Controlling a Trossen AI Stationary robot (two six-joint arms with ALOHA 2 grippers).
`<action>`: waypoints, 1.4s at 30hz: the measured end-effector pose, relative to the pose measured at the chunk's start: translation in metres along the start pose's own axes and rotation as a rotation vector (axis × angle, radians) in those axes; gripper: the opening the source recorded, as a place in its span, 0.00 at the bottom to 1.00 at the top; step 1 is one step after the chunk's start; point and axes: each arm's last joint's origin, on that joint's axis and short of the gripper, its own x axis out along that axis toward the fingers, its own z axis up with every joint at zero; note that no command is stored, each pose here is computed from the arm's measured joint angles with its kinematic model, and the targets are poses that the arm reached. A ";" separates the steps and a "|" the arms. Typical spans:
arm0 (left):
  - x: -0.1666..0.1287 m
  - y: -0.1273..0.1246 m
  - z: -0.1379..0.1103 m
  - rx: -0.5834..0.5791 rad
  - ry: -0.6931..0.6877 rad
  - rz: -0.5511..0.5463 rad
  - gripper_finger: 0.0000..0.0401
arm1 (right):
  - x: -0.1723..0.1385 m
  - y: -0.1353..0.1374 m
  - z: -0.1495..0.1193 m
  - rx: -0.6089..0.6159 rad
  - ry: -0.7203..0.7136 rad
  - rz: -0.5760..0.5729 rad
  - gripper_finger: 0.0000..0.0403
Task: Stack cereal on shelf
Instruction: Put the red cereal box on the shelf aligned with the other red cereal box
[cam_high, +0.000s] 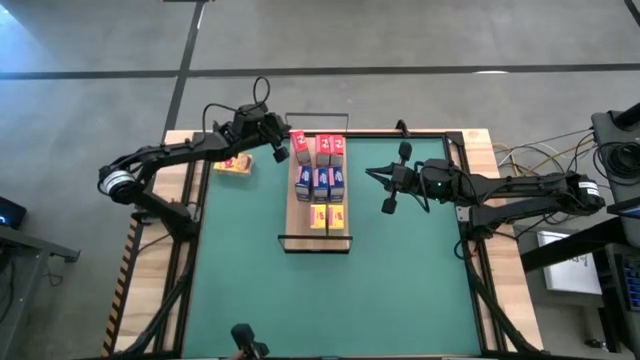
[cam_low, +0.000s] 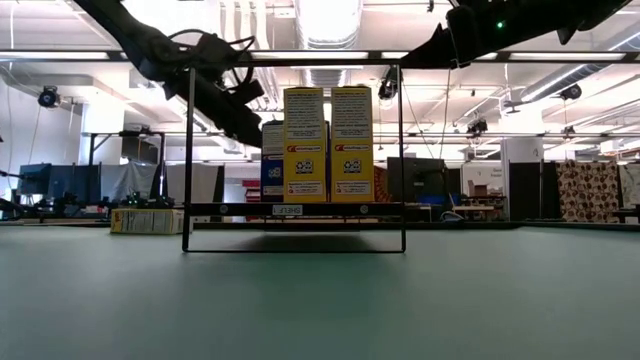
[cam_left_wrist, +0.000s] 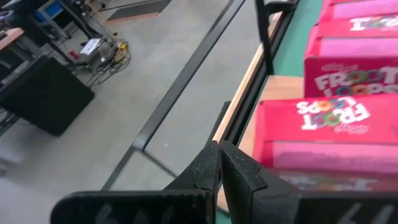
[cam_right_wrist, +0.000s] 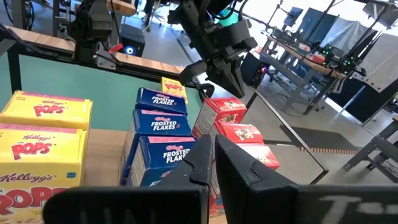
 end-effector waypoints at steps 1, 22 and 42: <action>0.001 0.000 0.000 0.000 -0.005 -0.004 0.00 | 0.000 0.000 0.000 -0.001 0.000 0.000 0.02; 0.010 -0.002 0.002 -0.055 -0.079 -0.040 0.00 | 0.000 0.000 0.000 -0.008 0.000 0.000 0.02; 0.001 0.010 0.005 -0.008 -0.058 -0.004 0.00 | 0.000 0.000 0.000 -0.008 0.000 0.000 0.02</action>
